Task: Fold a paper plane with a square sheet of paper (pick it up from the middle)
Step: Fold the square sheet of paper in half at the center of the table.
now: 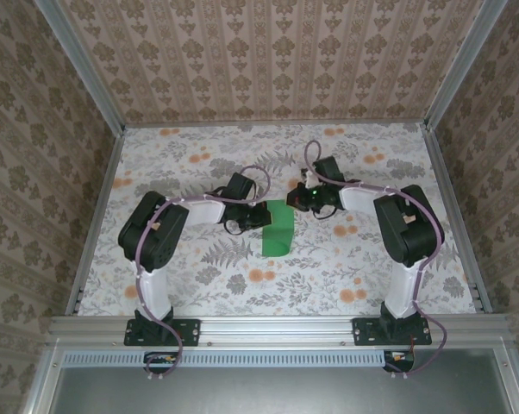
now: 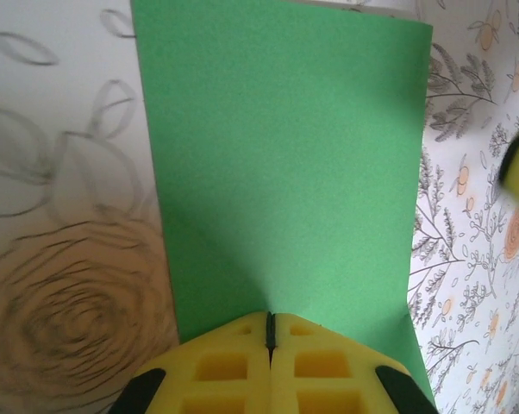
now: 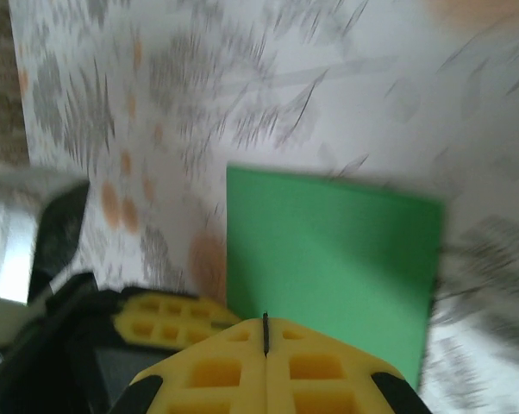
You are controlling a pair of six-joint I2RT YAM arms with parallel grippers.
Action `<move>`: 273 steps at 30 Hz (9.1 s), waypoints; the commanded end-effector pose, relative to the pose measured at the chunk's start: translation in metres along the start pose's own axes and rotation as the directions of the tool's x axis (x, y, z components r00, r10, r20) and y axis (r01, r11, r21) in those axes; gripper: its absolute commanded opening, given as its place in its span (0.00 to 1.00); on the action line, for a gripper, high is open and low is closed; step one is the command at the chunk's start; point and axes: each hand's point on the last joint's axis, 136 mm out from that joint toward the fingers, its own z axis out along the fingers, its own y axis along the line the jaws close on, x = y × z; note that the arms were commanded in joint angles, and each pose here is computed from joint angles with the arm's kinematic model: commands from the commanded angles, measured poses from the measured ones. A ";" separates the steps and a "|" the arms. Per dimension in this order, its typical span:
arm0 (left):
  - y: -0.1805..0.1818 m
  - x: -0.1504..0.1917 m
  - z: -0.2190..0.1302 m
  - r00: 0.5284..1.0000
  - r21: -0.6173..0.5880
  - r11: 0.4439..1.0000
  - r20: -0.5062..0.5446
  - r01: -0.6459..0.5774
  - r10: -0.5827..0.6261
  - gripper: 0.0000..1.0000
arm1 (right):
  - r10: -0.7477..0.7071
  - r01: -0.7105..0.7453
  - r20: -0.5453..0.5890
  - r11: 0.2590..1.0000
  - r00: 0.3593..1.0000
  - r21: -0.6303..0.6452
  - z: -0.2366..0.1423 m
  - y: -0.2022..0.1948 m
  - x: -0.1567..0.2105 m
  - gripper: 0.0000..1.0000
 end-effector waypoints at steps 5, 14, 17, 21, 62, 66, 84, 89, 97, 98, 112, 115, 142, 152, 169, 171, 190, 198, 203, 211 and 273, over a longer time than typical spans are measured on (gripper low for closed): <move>0.099 0.048 -0.006 0.977 -0.296 0.942 -0.088 0.159 -0.192 0.00 | 0.009 -0.007 -0.181 1.000 0.983 0.007 0.018 0.005 0.054 0.00; 0.101 0.052 -0.003 0.976 -0.295 0.943 -0.104 0.154 -0.192 0.00 | 0.024 -0.013 -0.294 0.999 0.955 0.040 0.021 -0.007 0.082 0.00; 0.102 0.053 -0.002 0.975 -0.299 0.941 -0.105 0.156 -0.195 0.00 | 0.024 -0.008 -0.317 0.999 0.948 0.051 0.020 -0.013 0.088 0.00; 0.104 0.054 -0.002 0.974 -0.305 0.939 -0.103 0.162 -0.201 0.00 | 0.029 -0.008 -0.335 0.998 0.942 0.064 0.019 -0.018 0.094 0.00; 0.113 0.055 0.003 0.968 -0.335 0.922 -0.085 0.195 -0.236 0.00 | 0.062 -0.019 -0.404 0.994 0.913 0.111 -0.013 -0.041 0.161 0.00; 0.112 0.055 0.003 0.969 -0.330 0.924 -0.084 0.194 -0.233 0.00 | 0.024 0.013 -0.375 0.995 0.927 0.097 -0.023 -0.037 0.156 0.00; 0.102 0.052 0.006 0.972 -0.306 0.936 -0.099 0.176 -0.215 0.00 | -0.110 0.112 -0.259 0.994 0.960 -0.010 0.016 0.019 0.093 0.00; 0.106 0.055 0.007 0.968 -0.321 0.929 -0.101 0.185 -0.228 0.00 | -0.093 0.104 -0.292 0.994 0.952 0.023 0.024 -0.003 0.107 0.00; 0.112 0.057 0.006 0.965 -0.340 0.918 -0.089 0.203 -0.247 0.00 | -0.086 0.121 -0.376 0.990 0.923 0.069 0.010 -0.032 0.146 0.00; 0.112 0.057 0.006 0.965 -0.341 0.917 -0.086 0.206 -0.249 0.00 | -0.081 0.119 -0.387 0.990 0.918 0.074 0.006 -0.036 0.153 0.00; 0.087 0.031 -0.003 0.983 -0.288 0.946 -0.068 0.147 -0.173 0.00 | -0.148 0.166 -0.229 0.984 0.962 0.059 -0.030 -0.002 0.122 0.00; 0.078 0.021 -0.016 0.987 -0.265 0.953 -0.025 0.146 -0.158 0.00 | -0.170 0.178 -0.155 0.983 0.973 0.037 -0.029 0.018 0.092 0.00; -0.022 -0.036 -0.006 0.999 0.004 0.999 0.024 -0.040 0.040 0.00 | 0.023 -0.008 -0.168 0.996 0.986 0.084 0.035 -0.001 0.058 0.00; 0.003 -0.027 0.005 1.000 -0.068 0.998 -0.006 0.002 -0.002 0.00 | -0.002 0.009 -0.184 0.999 0.983 0.038 0.032 0.008 0.064 0.00; 0.031 -0.015 0.014 0.996 -0.147 0.986 -0.020 0.082 -0.086 0.00 | 0.039 0.005 -0.303 0.990 0.952 0.141 0.026 -0.020 0.110 0.00; 0.034 -0.014 0.015 0.996 -0.152 0.984 -0.020 0.088 -0.092 0.00 | 0.039 0.010 -0.320 0.989 0.947 0.150 0.021 -0.022 0.119 0.00; 0.030 -0.014 0.019 0.997 -0.131 0.990 -0.038 0.059 -0.065 0.00 | -0.042 0.061 -0.236 0.995 0.971 0.075 0.008 0.022 0.109 0.00; 0.030 -0.012 0.023 0.996 -0.125 0.990 -0.046 0.066 -0.072 0.00 | -0.002 0.034 -0.269 0.993 0.963 0.115 0.032 0.004 0.109 0.00; 0.032 -0.013 0.021 0.996 -0.138 0.988 -0.045 0.064 -0.071 0.00 | 0.031 0.017 -0.311 0.989 0.950 0.149 0.019 -0.017 0.138 0.00; 0.007 -0.030 0.011 1.000 -0.081 0.997 -0.024 0.010 -0.012 0.00 | -0.023 0.066 -0.307 0.989 0.951 0.130 -0.015 -0.014 0.159 0.00; 0.033 -0.005 -0.085 0.963 -0.063 0.973 0.176 0.220 -0.206 0.46 | -0.090 0.104 -0.084 0.978 0.992 0.183 0.029 0.022 0.003 0.18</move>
